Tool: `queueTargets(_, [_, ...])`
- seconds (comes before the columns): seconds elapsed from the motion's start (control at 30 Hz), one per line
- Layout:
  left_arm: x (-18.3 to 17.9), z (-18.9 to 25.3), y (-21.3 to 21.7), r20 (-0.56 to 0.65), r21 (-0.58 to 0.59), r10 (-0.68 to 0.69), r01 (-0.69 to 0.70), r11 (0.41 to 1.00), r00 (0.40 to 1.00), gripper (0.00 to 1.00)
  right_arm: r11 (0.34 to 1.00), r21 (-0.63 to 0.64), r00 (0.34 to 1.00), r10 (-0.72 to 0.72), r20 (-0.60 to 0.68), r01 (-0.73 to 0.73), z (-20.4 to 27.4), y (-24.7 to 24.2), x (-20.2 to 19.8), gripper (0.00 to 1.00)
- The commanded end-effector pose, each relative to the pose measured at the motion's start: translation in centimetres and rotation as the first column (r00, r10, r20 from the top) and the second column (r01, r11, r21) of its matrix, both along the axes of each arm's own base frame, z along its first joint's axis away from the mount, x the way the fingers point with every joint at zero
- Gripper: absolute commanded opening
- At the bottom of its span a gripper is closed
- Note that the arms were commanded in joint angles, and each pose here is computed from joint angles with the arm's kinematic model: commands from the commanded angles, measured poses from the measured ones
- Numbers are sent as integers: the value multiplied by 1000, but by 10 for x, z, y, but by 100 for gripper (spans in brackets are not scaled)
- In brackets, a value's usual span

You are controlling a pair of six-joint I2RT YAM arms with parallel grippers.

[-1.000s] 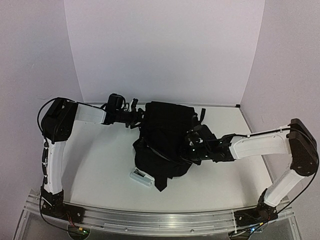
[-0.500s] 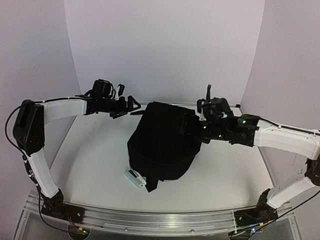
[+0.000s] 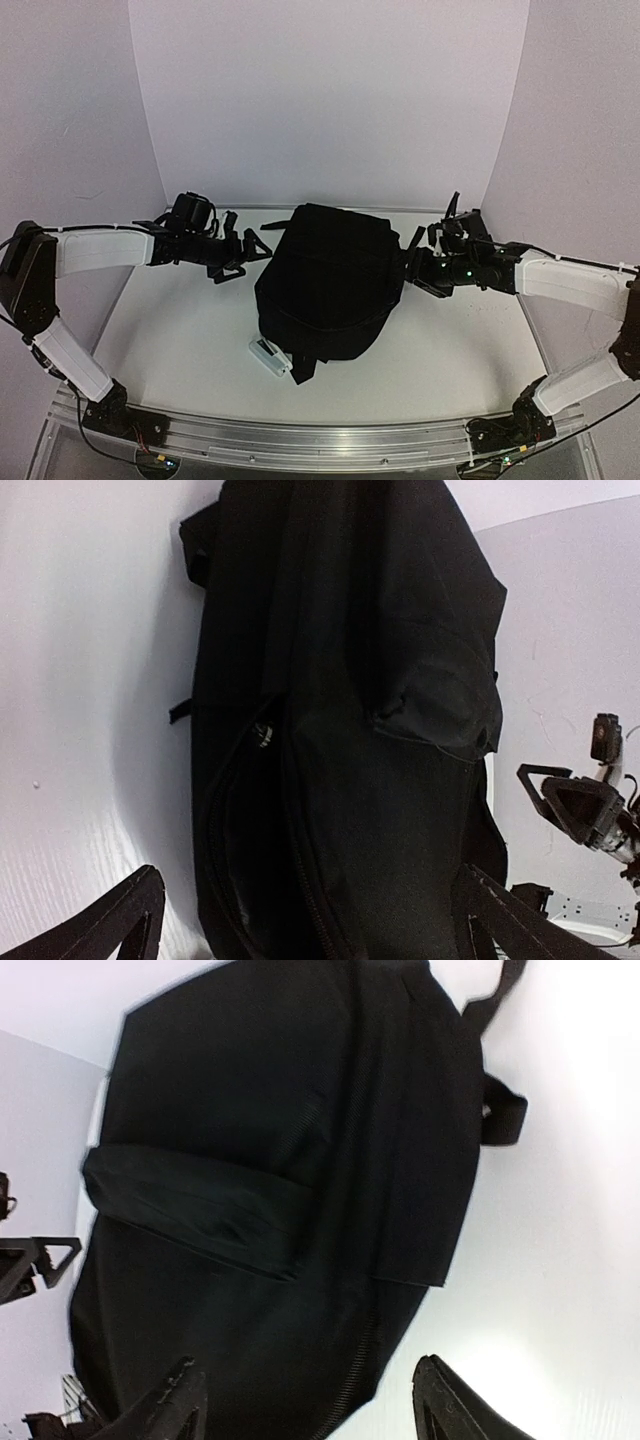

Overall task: Pack the student bag
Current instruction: Adjust the student bag at the center of the board.

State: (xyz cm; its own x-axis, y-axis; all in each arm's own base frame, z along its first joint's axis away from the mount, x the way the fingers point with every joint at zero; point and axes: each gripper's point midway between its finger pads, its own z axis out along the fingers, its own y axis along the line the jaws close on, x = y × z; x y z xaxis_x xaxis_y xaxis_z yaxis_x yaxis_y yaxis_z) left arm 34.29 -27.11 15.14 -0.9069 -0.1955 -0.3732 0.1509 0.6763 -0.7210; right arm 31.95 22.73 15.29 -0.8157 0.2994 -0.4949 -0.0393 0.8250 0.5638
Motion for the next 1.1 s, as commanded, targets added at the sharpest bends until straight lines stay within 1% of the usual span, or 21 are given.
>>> queueTargets(0.0, [-5, 2, -17, -17, 13, -6, 6, 1000, 1000, 96, 999, 29, 999, 44, -8, -43, -12, 11, 1, 58])
queueTargets(0.07, [-6, -11, -19, -47, 51, 4, -2, 999, 999, 89, 999, 13, 999, 39, -34, -39, -25, 9, -1, 55])
queueTargets(0.1, [-6, -17, -19, -61, 63, 8, -4, 998, 998, 84, 999, 8, 998, 38, -46, -38, -30, 8, -2, 53])
queueTargets(0.13, [-7, -22, -21, -73, 70, 9, -4, 998, 997, 77, 999, 6, 998, 36, -54, -36, -34, 7, -3, 52])
queueTargets(0.3, [-5, -31, -28, -87, 53, 4, 0, 999, 996, 57, 1000, -3, 996, 28, -84, -28, -49, 4, -9, 43])
queueTargets(0.37, [-2, -32, -30, -81, 52, 5, -1, 999, 997, 44, 1000, -8, 996, 20, -92, -21, -53, 2, -10, 37])
queueTargets(0.43, [1, -33, -30, -74, 56, 10, -5, 998, 997, 32, 1000, -1, 995, 15, -99, -15, -57, 1, -12, 25])
queueTargets(0.47, [2, -34, -31, -73, 55, 10, -6, 998, 997, 27, 1000, 9, 994, 14, -104, -13, -58, 2, -13, 18])
queueTargets(0.53, [5, -35, -32, -67, 55, 12, -8, 998, 998, 19, 999, 45, 993, 20, -116, -14, -60, 5, -18, 9])
queueTargets(0.6, [10, -37, -34, -59, 59, 12, -9, 998, 998, 10, 995, 97, 993, 31, -112, -20, -60, 10, -20, 2])
queueTargets(0.67, [17, -39, -31, -49, 72, 24, -21, 997, 998, 2, 990, 135, 992, 43, -118, -26, -62, 14, -24, 0])
queueTargets(0.7, [22, -38, -28, -41, 73, 35, -32, 997, 999, 0, 988, 152, 991, 48, -123, -29, -63, 16, -26, 0])
queueTargets(0.8, [41, -31, -15, -7, 56, 76, -75, 996, 997, 0, 980, 195, 989, 68, -132, -42, -66, 22, -33, 0])
queueTargets(0.9, [64, -18, -3, 35, 1, 91, -92, 996, 995, 0, 973, 221, 985, 100, -139, -67, -69, 33, -41, 0])
queueTargets(0.97, [76, -8, -3, 74, -27, 61, -59, 998, 995, 0, 970, 225, 981, 125, -146, -90, -72, 45, -46, 0])
queueTargets(1.07, [92, -2, -6, 115, -26, 10, -7, 1000, 993, 0, 961, 251, 975, 159, -156, -117, -76, 68, -53, 0])
